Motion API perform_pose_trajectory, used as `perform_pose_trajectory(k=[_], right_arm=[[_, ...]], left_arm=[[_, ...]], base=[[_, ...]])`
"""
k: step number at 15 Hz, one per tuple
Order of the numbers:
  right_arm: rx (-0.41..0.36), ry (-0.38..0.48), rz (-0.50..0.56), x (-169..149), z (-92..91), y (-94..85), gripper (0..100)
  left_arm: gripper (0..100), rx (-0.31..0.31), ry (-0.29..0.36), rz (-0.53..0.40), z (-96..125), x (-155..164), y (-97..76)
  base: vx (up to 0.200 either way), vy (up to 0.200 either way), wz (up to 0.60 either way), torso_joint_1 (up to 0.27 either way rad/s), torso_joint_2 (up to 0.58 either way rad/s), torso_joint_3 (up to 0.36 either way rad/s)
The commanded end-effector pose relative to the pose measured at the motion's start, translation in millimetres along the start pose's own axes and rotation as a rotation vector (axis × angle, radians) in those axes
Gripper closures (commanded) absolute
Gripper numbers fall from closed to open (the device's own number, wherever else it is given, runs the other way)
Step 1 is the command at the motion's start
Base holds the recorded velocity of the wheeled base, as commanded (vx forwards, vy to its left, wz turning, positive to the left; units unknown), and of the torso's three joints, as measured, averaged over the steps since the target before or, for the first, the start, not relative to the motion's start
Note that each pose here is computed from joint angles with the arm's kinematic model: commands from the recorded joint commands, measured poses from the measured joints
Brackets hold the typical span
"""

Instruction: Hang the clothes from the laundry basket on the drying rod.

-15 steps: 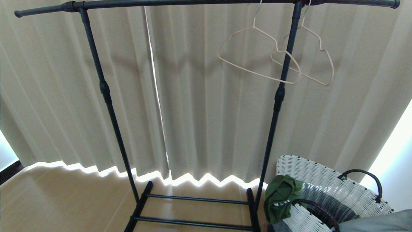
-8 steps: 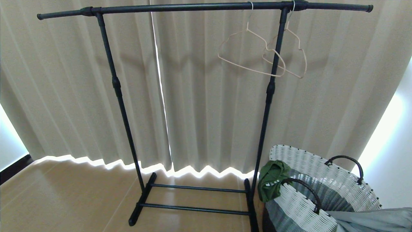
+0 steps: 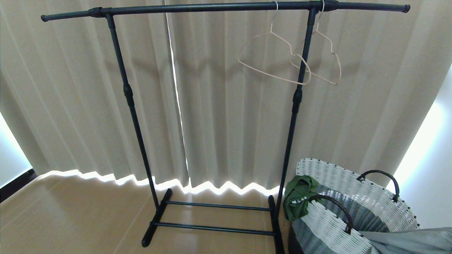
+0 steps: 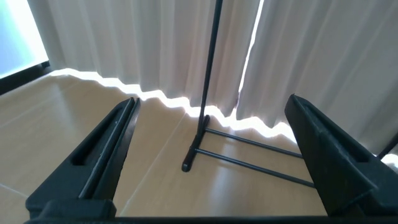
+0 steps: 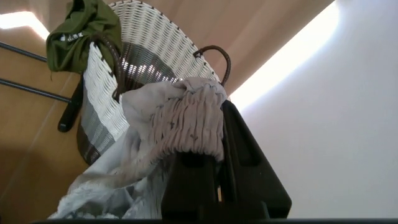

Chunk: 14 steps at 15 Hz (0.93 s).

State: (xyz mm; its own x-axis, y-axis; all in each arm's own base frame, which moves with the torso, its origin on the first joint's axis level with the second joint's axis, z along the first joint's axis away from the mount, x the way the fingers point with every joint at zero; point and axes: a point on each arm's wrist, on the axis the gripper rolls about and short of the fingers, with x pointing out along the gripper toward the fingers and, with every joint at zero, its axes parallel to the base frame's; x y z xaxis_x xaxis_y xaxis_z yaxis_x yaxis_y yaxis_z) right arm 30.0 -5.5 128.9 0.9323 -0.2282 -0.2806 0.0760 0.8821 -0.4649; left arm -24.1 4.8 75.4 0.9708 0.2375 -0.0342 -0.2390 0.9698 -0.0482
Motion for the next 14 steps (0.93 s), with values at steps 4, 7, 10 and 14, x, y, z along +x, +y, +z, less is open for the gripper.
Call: perform_pose_trajectory(k=[4,7,10,14], right_arm=[[-0.01,0.016,0.009,-1.5,-2.4,0.8,100],[-0.01,0.018,0.009,-1.9,-2.8,1.0,100],[-0.01,0.014,0.009,-2.0,-1.7,0.4,100],[-0.01,0.009,0.013,-2.3,-1.2,0.3,100]], left_arm=[[0,-0.004,0.0,0.001,0.1,0.0,0.0],[0,-0.004,-0.001,0.001,0.3,0.0,0.0],[0,0.004,0.002,0.001,-0.3,0.1,0.0],[0,0.006,0.003,-0.002,-0.2,0.2,-0.1]], base=[[0.0,0.2,0.0,0.002,0.0,0.002],[0.0,0.2,0.0,0.006,0.0,0.001],[0.0,0.133,0.0,0.005,0.0,0.002],[0.0,0.0,0.0,0.0,0.0,0.0]])
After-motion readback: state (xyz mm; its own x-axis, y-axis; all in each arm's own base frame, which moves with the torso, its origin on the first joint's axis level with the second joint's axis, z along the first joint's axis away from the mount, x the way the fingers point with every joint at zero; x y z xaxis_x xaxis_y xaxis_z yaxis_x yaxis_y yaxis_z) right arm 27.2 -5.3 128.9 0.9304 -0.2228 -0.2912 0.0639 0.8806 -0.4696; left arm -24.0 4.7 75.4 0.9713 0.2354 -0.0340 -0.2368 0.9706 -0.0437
